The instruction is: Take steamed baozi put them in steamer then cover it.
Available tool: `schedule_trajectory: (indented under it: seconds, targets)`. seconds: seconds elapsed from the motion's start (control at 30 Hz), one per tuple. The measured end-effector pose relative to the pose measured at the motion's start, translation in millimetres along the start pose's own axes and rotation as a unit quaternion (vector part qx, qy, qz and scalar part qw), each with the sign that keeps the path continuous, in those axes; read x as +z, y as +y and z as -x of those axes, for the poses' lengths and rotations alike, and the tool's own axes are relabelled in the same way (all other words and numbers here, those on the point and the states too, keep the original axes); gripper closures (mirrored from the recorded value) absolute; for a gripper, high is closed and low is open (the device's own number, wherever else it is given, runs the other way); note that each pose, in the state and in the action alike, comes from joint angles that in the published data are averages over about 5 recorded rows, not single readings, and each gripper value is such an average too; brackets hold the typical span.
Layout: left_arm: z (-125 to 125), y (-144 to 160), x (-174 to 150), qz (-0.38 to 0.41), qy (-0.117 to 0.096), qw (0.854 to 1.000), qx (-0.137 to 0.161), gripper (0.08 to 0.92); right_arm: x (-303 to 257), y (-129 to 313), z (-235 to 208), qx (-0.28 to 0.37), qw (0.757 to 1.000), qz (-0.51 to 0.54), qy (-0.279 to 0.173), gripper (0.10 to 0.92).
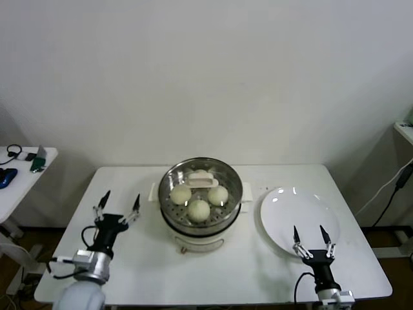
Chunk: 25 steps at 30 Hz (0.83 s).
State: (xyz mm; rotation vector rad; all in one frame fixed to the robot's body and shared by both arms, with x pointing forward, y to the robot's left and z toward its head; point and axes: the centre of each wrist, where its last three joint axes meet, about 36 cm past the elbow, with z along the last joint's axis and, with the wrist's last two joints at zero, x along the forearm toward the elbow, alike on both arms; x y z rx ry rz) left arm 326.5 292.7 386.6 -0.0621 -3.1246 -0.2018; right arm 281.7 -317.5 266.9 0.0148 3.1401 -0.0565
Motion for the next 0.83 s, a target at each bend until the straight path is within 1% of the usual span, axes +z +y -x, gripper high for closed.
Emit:
schedule_trajectory:
  seconds: [0.2,0.37,0.57,0.83]
  targets:
    - [-18,6,53,-0.035,0.018,0.999,-0.008,0.177,3,-1,-2,-0.003,1.0,0.001,0.005,0.2]
    - [-32,7,83,-0.05,0.033,0.998,-0.013,0.177,5,0,-2,-0.003,1.0,0.004,0.007,0.2]
    - [-43,11,100,-0.061,0.039,0.997,-0.022,0.177,5,2,-1,-0.004,1.0,0.007,0.005,0.199]
    - [-49,12,106,-0.067,0.034,0.997,-0.021,0.177,6,3,0,-0.005,1.0,0.009,0.005,0.2]
